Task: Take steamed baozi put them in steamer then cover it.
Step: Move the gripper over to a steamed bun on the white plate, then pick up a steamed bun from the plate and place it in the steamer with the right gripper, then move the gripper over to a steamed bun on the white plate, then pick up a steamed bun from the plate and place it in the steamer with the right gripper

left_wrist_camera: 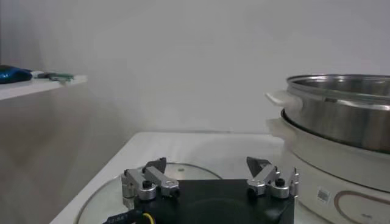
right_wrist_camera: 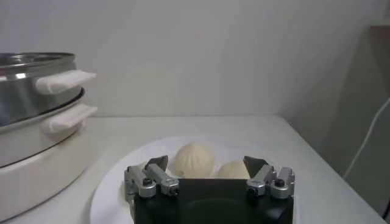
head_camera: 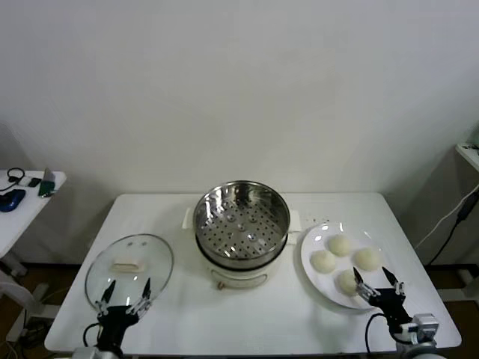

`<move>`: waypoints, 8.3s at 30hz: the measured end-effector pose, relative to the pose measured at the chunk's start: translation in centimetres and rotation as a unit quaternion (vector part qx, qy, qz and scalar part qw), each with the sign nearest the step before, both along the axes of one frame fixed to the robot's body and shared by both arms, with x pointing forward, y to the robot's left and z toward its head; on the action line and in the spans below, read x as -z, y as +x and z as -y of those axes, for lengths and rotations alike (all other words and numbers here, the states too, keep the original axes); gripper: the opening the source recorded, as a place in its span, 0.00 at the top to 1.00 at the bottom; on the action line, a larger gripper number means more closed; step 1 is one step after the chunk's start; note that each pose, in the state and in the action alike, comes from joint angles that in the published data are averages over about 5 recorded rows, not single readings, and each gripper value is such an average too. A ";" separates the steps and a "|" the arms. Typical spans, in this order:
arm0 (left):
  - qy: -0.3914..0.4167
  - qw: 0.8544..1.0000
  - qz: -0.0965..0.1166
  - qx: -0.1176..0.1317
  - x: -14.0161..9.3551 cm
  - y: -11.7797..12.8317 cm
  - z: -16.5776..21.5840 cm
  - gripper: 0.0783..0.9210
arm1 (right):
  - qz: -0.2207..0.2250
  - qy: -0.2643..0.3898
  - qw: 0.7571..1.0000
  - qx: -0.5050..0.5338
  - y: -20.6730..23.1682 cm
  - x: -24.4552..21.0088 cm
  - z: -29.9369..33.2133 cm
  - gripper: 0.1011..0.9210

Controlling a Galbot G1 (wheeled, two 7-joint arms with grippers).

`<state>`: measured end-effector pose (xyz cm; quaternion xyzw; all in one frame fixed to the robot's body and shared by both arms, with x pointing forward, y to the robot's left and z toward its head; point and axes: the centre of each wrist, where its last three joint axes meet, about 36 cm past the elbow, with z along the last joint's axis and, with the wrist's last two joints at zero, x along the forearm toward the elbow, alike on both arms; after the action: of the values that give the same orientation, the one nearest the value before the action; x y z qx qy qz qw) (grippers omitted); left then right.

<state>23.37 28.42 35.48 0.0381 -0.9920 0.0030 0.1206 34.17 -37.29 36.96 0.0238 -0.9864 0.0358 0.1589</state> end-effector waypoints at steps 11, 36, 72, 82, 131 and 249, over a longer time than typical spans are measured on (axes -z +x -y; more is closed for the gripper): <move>0.005 1.000 0.006 0.015 -0.6 0.2 0.4 0.12 | 0.002 -0.176 0.956 -0.233 14.9 -8.6 2.1 0.12; 0.007 1.000 0.015 0.026 -1.0 -1.7 1.4 0.12 | -0.290 -0.419 0.627 -0.590 30.3 -20.2 0.9 0.12; 0.012 1.000 0.007 0.018 0.4 -1.8 1.4 0.12 | -0.374 -0.426 0.628 -0.533 33.7 -8.8 -1.1 0.30; 0.013 1.000 0.011 0.017 0.3 -1.5 1.4 0.12 | -0.354 -0.443 0.611 -0.552 34.4 -11.5 -1.9 0.38; 0.027 0.999 0.012 0.018 0.5 -1.2 0.9 0.12 | 0.040 -0.655 0.148 -0.740 37.1 -22.8 -32.4 0.31; 0.021 0.999 0.029 0.003 -0.5 -2.0 1.1 0.12 | -0.233 -0.457 0.585 -0.628 29.4 -23.3 -37.2 0.34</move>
<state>21.34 27.28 36.01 0.0379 -0.9950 -0.0169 0.0913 63.59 -0.13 60.21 0.5688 -0.5086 0.5663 0.3114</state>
